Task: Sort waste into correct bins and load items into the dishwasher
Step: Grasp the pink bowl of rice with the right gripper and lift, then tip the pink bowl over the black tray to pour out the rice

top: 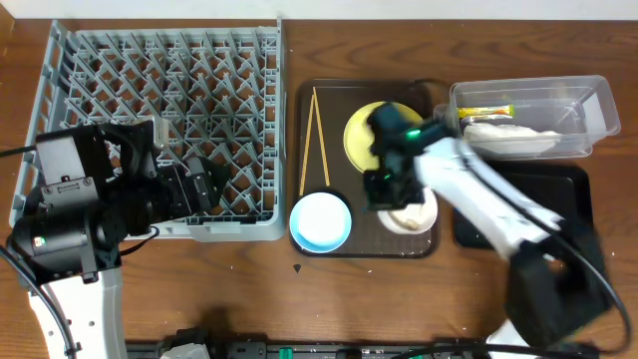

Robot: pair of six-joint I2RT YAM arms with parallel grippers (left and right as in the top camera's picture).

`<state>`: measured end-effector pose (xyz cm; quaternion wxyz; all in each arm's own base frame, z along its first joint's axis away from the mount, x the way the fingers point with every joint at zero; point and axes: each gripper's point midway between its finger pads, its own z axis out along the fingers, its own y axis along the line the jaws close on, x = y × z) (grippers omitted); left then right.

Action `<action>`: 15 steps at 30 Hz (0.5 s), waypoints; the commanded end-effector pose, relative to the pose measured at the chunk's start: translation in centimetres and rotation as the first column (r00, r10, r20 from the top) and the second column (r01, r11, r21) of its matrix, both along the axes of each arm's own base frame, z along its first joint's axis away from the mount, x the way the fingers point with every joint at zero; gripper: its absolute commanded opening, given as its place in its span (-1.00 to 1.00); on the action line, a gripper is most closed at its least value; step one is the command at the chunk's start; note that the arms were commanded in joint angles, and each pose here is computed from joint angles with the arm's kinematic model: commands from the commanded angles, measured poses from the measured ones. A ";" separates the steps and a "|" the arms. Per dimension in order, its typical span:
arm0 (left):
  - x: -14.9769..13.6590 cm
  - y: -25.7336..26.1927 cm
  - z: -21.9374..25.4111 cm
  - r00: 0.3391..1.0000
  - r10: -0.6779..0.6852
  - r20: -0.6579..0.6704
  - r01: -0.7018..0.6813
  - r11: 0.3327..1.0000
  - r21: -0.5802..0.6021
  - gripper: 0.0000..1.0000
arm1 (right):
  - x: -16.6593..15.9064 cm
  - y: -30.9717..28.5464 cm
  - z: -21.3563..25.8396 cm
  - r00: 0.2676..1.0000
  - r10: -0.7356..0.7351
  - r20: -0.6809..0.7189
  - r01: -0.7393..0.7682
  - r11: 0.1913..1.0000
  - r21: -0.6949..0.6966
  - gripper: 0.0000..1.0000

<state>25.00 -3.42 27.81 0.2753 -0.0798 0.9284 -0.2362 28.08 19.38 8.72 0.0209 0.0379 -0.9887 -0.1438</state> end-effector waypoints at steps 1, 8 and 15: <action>0.2 -0.2 0.3 1.000 -0.027 0.012 0.027 1.000 0.006 0.79 | 1.2 -1.6 5.2 0.995 0.050 0.092 -0.072 0.963 0.258 -0.98; 0.3 -0.2 0.1 1.000 -0.026 0.005 0.026 1.000 0.004 0.79 | 4.3 -9.4 7.3 0.979 -0.129 0.157 0.035 0.869 0.494 -0.98; 0.3 -0.2 0.1 1.000 -0.026 0.005 0.026 1.000 0.004 0.79 | 5.5 -15.3 5.7 0.901 -0.397 0.176 0.144 0.654 0.743 -0.98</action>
